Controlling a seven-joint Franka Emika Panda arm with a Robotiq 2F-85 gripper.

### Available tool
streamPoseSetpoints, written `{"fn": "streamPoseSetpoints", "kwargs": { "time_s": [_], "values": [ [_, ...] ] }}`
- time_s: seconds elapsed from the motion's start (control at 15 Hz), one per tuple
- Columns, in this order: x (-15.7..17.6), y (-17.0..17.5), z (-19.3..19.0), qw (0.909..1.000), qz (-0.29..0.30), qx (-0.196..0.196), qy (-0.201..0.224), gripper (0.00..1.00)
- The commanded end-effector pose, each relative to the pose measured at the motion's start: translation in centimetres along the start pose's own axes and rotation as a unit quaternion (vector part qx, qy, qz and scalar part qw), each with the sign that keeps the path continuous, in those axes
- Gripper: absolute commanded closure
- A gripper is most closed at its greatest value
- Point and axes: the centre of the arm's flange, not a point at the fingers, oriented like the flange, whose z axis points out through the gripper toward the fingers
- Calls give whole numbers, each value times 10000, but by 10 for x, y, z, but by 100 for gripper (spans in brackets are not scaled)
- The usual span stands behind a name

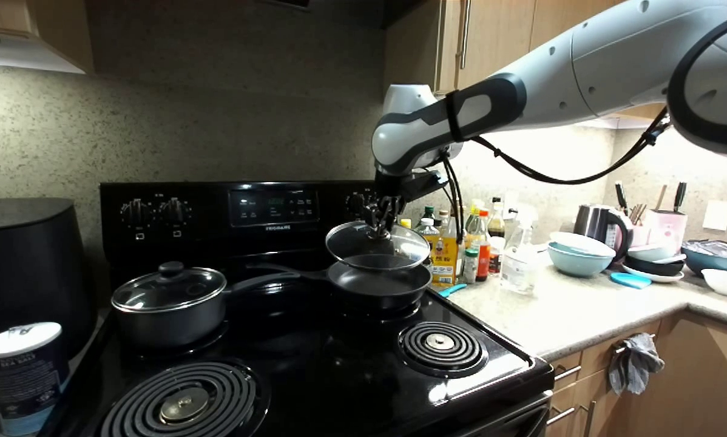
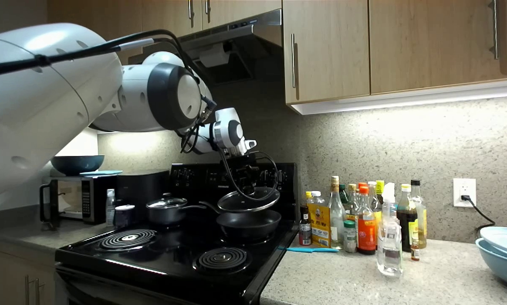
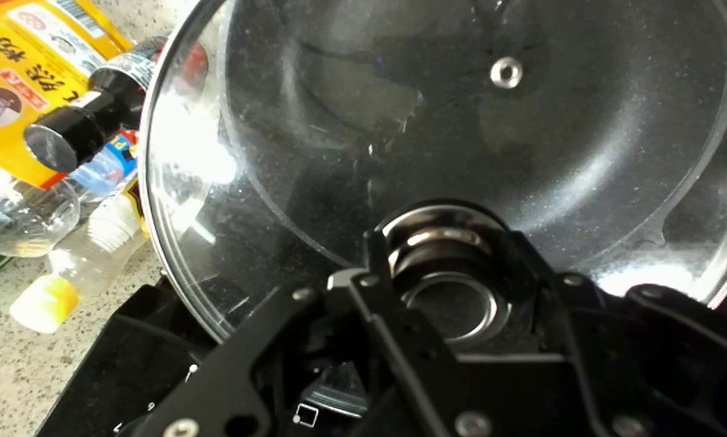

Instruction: Pick up the glass lid from the countertop and put it on the black pan on the stove.

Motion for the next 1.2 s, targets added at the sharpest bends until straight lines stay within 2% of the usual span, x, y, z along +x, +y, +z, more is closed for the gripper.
{"fn": "streamPoseSetpoints", "kwargs": {
  "time_s": [0.0,0.33,0.8,1.13],
  "values": [
    [6,6,13,9999,8,99,-45,77],
    [0,12,39,9995,75,236,-197,77],
    [2,15,47,9986,186,444,-239,77],
    [-1,-10,49,9950,87,500,-864,77]
  ]
}}
